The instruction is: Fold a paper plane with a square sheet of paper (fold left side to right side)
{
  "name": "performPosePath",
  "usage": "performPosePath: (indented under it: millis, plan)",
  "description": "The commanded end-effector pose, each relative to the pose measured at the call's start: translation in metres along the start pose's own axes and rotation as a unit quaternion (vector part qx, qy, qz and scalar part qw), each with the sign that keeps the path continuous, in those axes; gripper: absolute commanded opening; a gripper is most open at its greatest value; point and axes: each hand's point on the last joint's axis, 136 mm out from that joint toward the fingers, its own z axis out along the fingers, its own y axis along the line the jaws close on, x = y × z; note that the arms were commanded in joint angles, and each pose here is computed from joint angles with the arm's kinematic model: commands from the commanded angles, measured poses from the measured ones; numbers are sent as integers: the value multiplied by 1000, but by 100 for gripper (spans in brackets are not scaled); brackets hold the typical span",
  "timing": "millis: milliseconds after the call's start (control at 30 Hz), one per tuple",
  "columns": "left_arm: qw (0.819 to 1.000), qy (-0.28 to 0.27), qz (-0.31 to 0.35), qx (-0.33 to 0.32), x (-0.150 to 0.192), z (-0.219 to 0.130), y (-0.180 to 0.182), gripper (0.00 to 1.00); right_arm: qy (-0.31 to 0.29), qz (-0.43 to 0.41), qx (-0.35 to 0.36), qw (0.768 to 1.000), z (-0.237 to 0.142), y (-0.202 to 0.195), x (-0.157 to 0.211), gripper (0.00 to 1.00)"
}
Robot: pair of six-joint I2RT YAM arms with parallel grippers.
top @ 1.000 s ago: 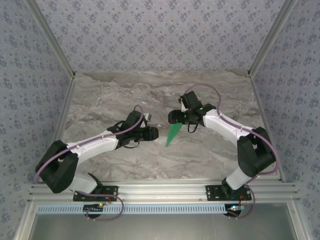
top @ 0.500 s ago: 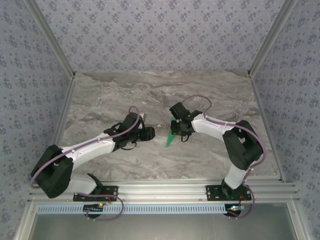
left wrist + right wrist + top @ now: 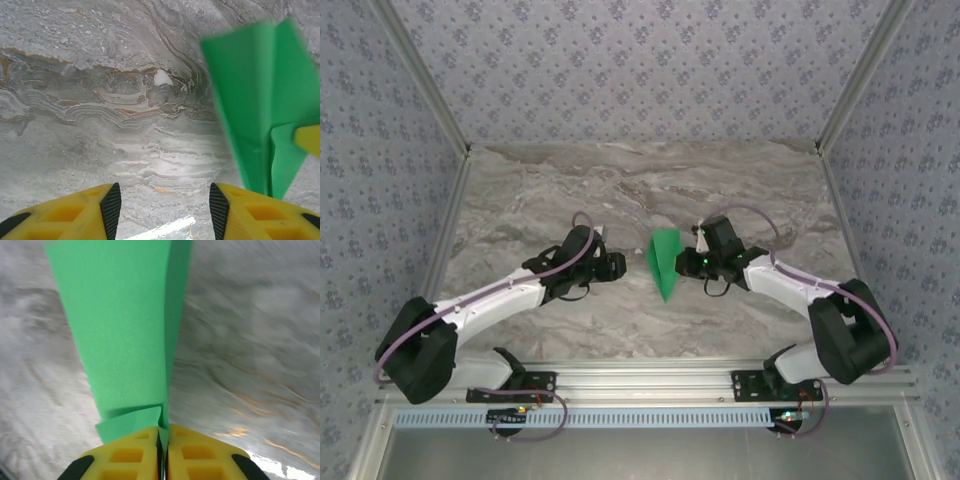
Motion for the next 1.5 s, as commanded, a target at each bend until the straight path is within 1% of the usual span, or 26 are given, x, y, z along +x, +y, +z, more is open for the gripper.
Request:
performPosePath:
  millis: [0, 67, 133, 200, 233, 333, 400, 467, 567, 700, 933, 1100, 1200, 1267, 1333, 1400, 1433, 1467]
  plan:
    - [1000, -15, 8, -7, -10, -11, -1, 52, 22, 12, -2, 1000, 8, -25, 13, 21]
    - [1000, -14, 10, -10, -10, -14, -1, 53, 18, 20, 23, 999, 1, -40, 12, 32]
    - [1000, -18, 12, -12, -13, -18, -1, 54, 10, 6, 54, 998, -12, -45, 8, 43]
    - [999, -25, 13, -15, -15, -21, 0, 57, 9, -15, 97, 995, -29, -48, 6, 51]
    - [999, -29, 13, -16, -16, -24, 1, 58, 9, -28, 123, 992, -39, -50, 4, 53]
    - [999, -43, 11, -19, -19, -29, 3, 64, 16, -61, 169, 984, -59, -47, 3, 55]
    - [998, -53, 6, -22, -21, -32, 6, 67, 27, -79, 164, 983, -60, -34, 8, 56]
    - [998, -60, 3, -22, -21, -35, 7, 69, 48, -86, 143, 985, -52, -19, 19, 60]
    - [998, -61, 3, -20, -21, -36, 7, 70, 71, -68, 114, 989, -35, -8, 28, 60]
    - [998, -56, 4, -21, -18, -36, 9, 70, 90, -73, 113, 987, -17, 0, 32, 59]
    - [998, -55, 3, -26, -15, -35, 13, 71, 117, -87, 132, 981, 8, -1, 38, 54]
    - [998, -55, 3, -29, -13, -36, 16, 71, 122, -92, 156, 976, 23, -8, 35, 45]
    - [998, -55, 4, -31, -11, -39, 17, 71, 127, -94, 171, 972, 31, -12, 31, 35]
    - [998, -57, 3, -34, -11, -42, 19, 71, 129, -98, 177, 971, 36, -12, 27, 21]
    - [998, -61, 3, -36, -10, -46, 21, 71, 128, -104, 181, 970, 37, -8, 18, 10]
    - [997, -64, 3, -35, -10, -50, 23, 71, 117, -113, 191, 968, 36, -4, -2, 6]
    - [997, -65, 3, -35, -9, -52, 23, 71, 116, -115, 198, 966, 35, -4, -11, 5]
    - [997, -66, 3, -33, -8, -53, 24, 71, 108, -117, 205, 966, 34, 0, -28, 5]
